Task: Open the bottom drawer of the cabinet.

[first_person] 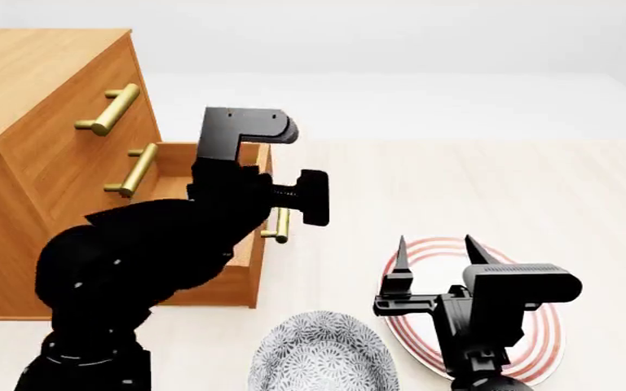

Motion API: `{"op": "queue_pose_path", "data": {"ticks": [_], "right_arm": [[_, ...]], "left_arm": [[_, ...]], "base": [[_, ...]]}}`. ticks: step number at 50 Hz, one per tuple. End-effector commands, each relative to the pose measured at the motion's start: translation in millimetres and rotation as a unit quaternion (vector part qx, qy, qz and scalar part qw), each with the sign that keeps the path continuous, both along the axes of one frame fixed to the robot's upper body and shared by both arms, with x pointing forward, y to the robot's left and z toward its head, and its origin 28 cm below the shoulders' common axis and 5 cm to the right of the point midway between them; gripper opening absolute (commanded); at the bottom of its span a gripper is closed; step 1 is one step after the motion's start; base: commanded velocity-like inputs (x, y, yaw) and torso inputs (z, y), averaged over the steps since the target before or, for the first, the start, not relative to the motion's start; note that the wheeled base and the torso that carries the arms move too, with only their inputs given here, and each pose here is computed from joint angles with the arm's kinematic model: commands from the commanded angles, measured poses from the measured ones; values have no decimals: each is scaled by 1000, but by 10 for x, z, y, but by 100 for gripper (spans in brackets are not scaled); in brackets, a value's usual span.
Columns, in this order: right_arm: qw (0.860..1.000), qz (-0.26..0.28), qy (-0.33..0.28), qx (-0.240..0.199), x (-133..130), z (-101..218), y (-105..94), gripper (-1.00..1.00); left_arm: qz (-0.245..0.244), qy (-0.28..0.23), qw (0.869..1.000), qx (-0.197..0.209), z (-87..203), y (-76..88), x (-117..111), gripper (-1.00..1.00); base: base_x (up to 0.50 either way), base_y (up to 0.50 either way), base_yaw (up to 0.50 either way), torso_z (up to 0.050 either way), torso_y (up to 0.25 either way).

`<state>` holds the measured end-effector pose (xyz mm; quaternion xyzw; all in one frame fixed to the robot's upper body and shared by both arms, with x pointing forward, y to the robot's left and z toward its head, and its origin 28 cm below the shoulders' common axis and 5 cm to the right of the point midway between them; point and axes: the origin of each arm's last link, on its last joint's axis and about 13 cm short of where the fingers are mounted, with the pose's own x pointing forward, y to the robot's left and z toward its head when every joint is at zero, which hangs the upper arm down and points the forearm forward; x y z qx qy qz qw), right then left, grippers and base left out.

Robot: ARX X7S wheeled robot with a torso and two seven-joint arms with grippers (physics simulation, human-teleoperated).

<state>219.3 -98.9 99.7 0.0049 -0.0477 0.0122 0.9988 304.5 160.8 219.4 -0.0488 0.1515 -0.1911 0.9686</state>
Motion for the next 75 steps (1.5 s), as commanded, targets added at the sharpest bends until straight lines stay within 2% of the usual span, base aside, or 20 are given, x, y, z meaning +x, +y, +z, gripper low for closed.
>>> {"op": "queue_pose_path", "data": {"ticks": [1, 2, 4, 5, 7, 9, 10, 13, 15, 19, 25, 33, 37, 42, 48, 52, 60, 75], "right_arm": [[1000, -4, -15, -6, 37, 80, -9, 100], [999, -9, -29, -15, 57, 164, -17, 100], [999, -10, -43, -21, 72, 255, -22, 100], [997, -11, -61, -34, 94, 371, -22, 100], [996, -14, -82, -45, 125, 498, -20, 100], [993, -16, -100, -59, 149, 600, -16, 100], [989, -20, -125, -69, 172, 726, -11, 100], [984, -20, -158, -83, 177, 883, 8, 100], [979, -21, -182, -92, 174, 1005, 29, 100], [974, -25, -205, -99, 152, 1097, 46, 100], [966, -21, -234, -107, 100, 1230, 71, 100], [960, -17, -256, -112, 68, 1338, 94, 100], [953, -17, -279, -112, 52, 1430, 101, 100], [942, -16, -314, -121, 43, 1504, 110, 100], [931, -17, -341, -131, 32, 1566, 122, 100], [925, -14, -356, -131, 21, 1661, 137, 100], [915, -12, -381, -131, 9, 1808, 147, 100], [911, -9, -392, -131, -29, 1893, 153, 100]], "left_arm": [[69, -137, 988, 7, -129, 106, -342, 100], [109, -173, 979, 13, -174, 147, -406, 100], [123, -187, 974, 2, -195, 178, -473, 100], [127, -219, 967, 6, -225, 205, -562, 100], [136, -229, 964, 8, -247, 229, -624, 100], [122, -248, 961, 1, -248, 244, -686, 100], [131, -257, 957, 5, -246, 255, -705, 100], [129, -268, 955, -2, -235, 266, -726, 100], [136, -291, 947, -2, -200, 272, -738, 100], [144, -306, 941, -6, -143, 278, -738, 100], [167, -345, 924, -8, -37, 278, -733, 100], [171, -357, 918, -11, 67, 274, -695, 100], [169, -367, 915, -9, 127, 255, -653, 100], [171, -392, 904, 1, 143, 224, -631, 100], [163, -402, 901, -6, 184, 206, -665, 100], [162, -423, 891, -12, 271, 201, -702, 100], [157, -445, 881, -17, 415, 190, -733, 100], [154, -461, 874, -22, 508, 188, -785, 100]], "base": [[0, 0, 0, 0, 0], [0, 0, 0, 0, 0], [0, 0, 0, 0, 0], [0, 0, 0, 0, 0], [0, 0, 0, 0, 0], [0, 0, 0, 0, 0], [0, 0, 0, 0, 0], [0, 0, 0, 0, 0], [0, 0, 0, 0, 0], [0, 0, 0, 0, 0], [0, 0, 0, 0, 0], [0, 0, 0, 0, 0], [0, 0, 0, 0, 0], [0, 0, 0, 0, 0], [0, 0, 0, 0, 0], [0, 0, 0, 0, 0], [0, 0, 0, 0, 0], [0, 0, 0, 0, 0]]}}
